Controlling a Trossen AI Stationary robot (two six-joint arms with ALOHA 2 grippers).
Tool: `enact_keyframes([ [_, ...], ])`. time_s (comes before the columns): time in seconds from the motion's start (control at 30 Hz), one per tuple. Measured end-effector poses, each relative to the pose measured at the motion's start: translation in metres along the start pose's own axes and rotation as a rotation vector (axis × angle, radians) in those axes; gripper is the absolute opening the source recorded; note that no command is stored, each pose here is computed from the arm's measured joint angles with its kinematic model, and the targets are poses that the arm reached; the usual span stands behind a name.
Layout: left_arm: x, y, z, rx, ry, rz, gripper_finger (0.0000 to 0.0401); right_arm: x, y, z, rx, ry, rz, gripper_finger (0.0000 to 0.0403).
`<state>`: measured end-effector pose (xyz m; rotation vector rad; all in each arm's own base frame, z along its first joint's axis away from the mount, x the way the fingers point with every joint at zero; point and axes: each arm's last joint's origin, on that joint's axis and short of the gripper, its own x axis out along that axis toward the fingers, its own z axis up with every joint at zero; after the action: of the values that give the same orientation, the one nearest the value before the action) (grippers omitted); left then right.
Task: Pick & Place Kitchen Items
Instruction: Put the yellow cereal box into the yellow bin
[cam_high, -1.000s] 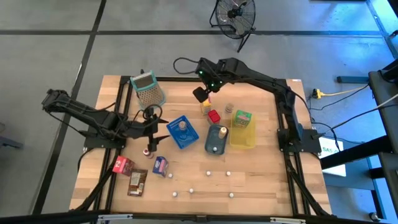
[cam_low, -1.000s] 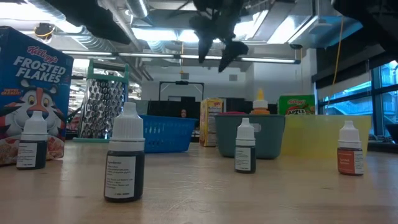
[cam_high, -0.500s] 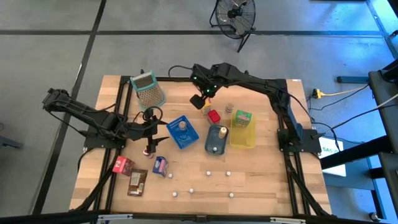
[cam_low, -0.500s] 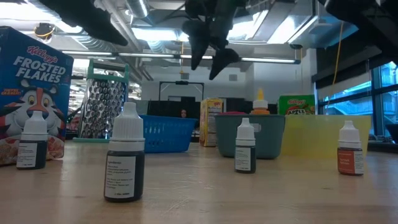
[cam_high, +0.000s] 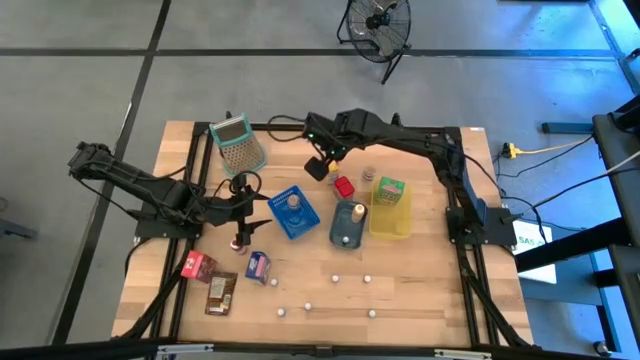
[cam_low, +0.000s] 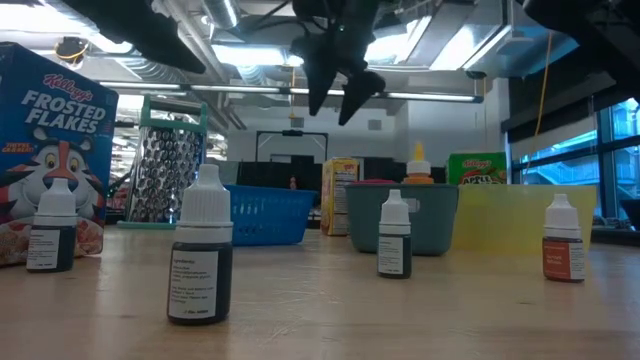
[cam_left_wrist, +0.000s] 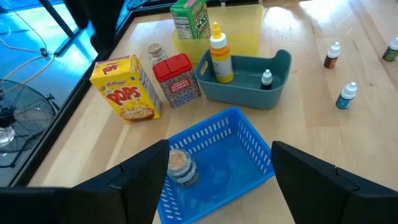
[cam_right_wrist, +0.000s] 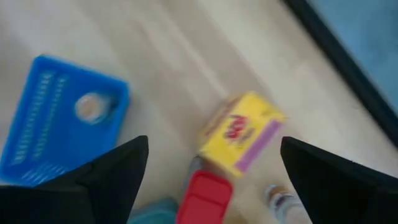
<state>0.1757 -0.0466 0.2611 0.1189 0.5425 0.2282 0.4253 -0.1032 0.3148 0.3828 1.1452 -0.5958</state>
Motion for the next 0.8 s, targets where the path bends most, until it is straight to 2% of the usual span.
enact_keyframes([
  [0.2, 0.0, 0.0, 0.0, 0.0, 0.0, -0.003, 0.0279, 0.003, -0.014, 0.007, 0.023, -0.047, -0.108, 0.0367],
  [0.4, 0.002, 0.0, -0.005, 0.009, 0.013, 0.01, 0.0279, 0.004, -0.015, 0.009, 0.013, -0.071, -0.131, 0.0367],
  [0.6, 0.004, -0.001, -0.007, 0.006, 0.002, 0.01, 0.0279, 0.009, -0.011, 0.009, 0.003, -0.056, -0.093, 0.0367],
  [0.8, 0.004, -0.001, -0.005, 0.014, -0.009, 0.01, 0.0279, 0.02, -0.021, 0.014, 0.103, -0.022, -0.056, 0.0367],
])
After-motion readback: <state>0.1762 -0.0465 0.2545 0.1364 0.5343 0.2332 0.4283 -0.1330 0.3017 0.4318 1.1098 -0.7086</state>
